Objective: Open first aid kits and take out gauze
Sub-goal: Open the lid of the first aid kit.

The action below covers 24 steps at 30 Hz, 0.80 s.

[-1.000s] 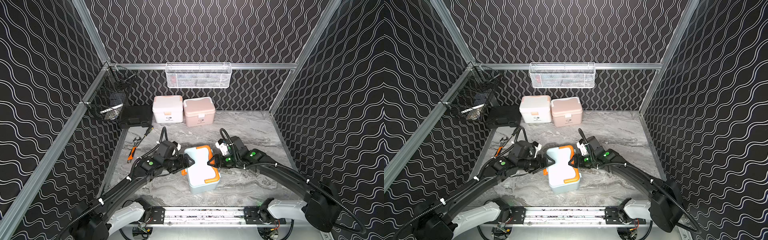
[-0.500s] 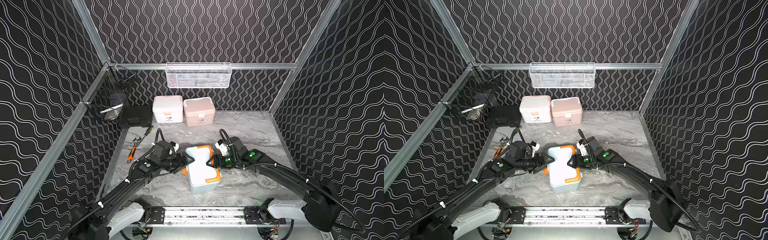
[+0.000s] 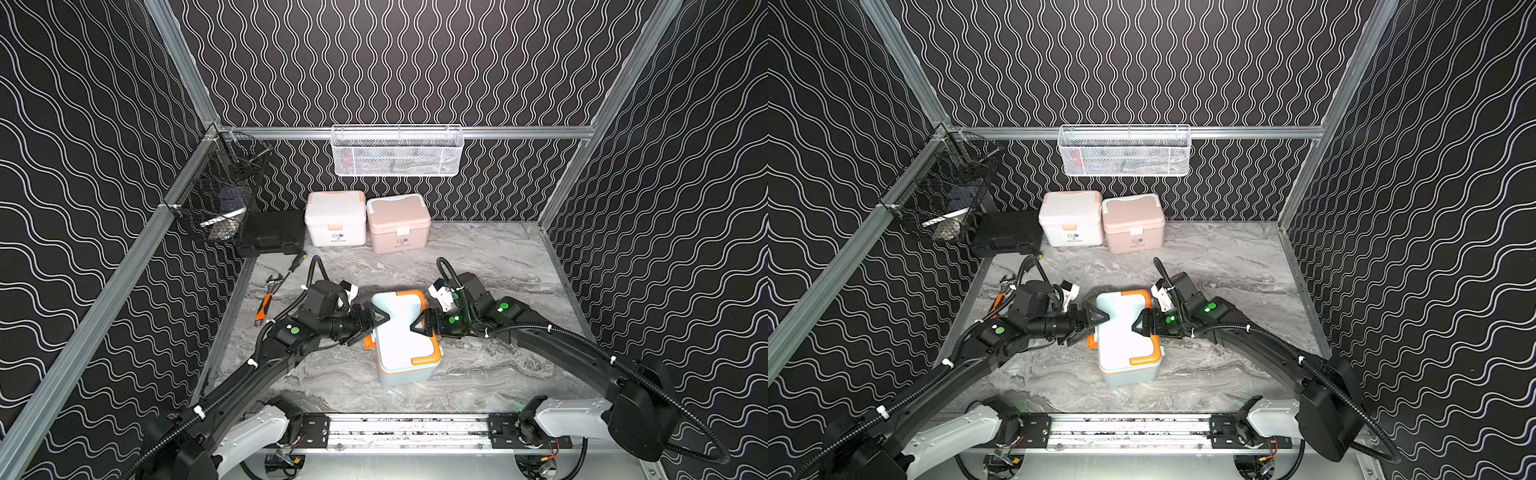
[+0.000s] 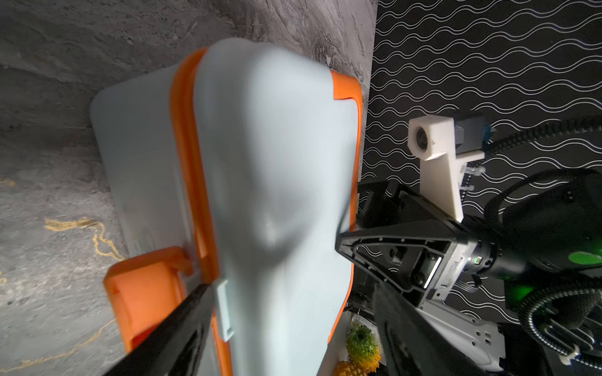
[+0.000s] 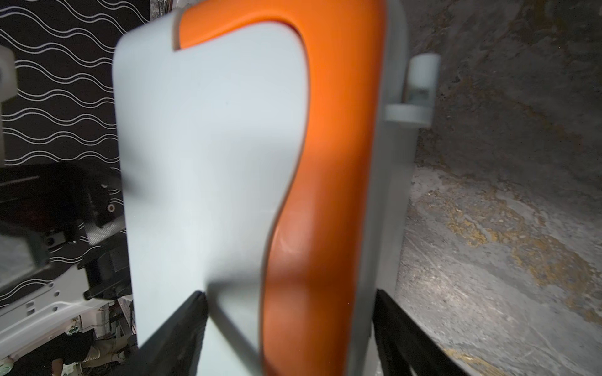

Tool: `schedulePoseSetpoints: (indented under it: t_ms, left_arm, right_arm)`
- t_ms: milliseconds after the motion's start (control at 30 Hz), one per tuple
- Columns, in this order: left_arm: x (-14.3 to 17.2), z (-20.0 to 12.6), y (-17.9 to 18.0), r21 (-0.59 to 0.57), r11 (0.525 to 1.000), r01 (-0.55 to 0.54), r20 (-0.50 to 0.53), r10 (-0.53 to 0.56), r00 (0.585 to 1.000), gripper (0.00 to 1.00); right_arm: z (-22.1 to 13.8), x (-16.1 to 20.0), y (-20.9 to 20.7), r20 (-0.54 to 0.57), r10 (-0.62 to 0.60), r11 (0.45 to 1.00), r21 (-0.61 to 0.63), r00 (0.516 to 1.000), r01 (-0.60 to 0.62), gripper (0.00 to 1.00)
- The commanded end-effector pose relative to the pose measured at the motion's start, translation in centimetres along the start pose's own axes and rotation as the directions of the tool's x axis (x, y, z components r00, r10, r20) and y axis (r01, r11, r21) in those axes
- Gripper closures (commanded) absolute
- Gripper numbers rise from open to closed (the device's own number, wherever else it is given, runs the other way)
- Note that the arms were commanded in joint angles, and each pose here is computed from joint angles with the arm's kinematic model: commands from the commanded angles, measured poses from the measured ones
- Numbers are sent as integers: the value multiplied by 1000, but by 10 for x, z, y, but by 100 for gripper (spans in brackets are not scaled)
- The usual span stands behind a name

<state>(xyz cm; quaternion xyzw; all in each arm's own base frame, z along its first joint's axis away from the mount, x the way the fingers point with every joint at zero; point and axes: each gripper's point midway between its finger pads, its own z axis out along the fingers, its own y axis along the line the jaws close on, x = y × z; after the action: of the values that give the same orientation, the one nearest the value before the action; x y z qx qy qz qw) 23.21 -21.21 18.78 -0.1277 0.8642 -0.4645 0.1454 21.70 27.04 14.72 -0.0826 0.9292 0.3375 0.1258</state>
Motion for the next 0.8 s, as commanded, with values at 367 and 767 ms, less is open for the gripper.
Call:
schedulePoseSetpoints:
  t_ms: [367,767]
  left_arm:
    - [-12,-19,-85,261,961,-93,12,94,996,18]
    - [-6,12,-142,260,946,-194,11,198,980,18]
  right_arm:
    - [-28,-9,9,55,44,999,-10,998,-43,1]
    - [-119,-42,-3,363,104,995,-39,926,-96,1]
